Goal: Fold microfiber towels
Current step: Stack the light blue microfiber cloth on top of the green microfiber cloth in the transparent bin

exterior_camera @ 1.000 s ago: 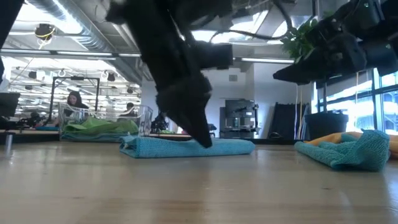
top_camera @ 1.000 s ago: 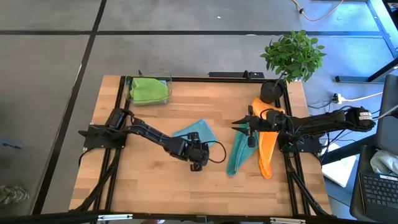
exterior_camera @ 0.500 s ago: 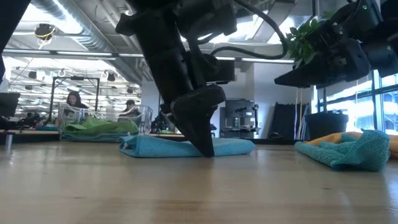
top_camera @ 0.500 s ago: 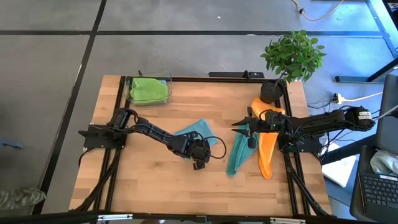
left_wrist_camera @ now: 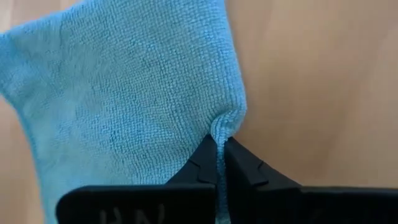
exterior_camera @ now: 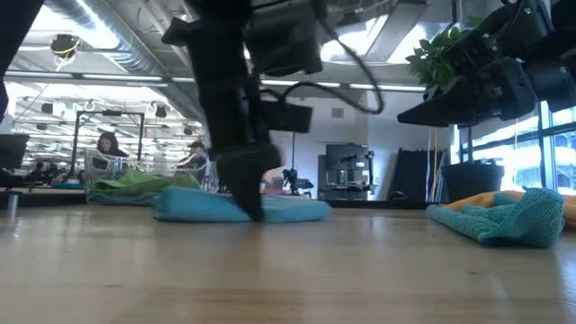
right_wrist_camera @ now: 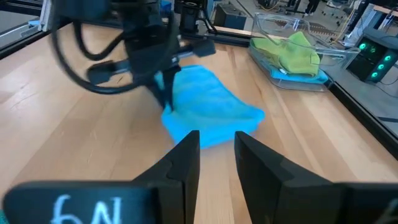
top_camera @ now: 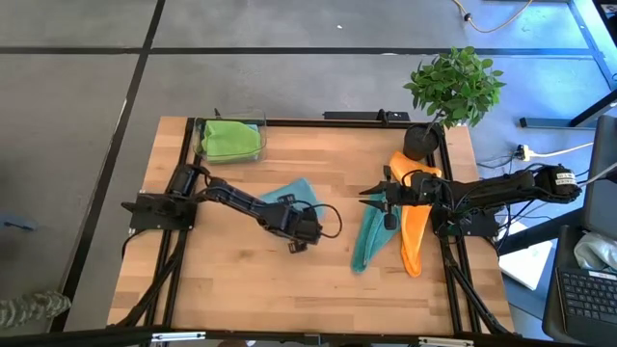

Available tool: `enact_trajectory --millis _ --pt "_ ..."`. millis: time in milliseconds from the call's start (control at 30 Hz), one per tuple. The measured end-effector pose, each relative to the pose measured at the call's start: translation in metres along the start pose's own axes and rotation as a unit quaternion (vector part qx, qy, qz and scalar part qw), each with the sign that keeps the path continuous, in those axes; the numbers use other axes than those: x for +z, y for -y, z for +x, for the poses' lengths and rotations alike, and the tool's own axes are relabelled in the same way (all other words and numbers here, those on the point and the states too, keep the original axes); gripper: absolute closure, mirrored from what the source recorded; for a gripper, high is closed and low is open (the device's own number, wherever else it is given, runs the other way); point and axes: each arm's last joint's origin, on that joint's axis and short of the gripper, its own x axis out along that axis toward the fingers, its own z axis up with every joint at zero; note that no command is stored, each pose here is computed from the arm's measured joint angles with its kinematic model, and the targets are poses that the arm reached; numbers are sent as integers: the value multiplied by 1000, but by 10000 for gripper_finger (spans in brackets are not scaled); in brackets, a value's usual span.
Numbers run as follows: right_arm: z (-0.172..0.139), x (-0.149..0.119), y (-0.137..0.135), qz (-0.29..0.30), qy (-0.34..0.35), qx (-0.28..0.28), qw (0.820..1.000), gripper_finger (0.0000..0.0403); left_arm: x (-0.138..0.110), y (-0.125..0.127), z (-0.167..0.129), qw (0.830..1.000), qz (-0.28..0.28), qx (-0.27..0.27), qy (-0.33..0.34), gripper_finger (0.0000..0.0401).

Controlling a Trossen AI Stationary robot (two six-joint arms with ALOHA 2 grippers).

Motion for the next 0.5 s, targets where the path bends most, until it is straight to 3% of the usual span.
enact_trajectory --millis 200,333,500 --pt "0 0 0 0 0 0 1000 300 -7 -28 -34 995 37 71 -60 401" --pt "0 0 0 -1 0 0 1000 300 -5 -43 -63 984 94 126 -82 401" --pt "0 0 0 -1 0 0 1000 300 -7 -75 -100 971 120 165 -127 401"
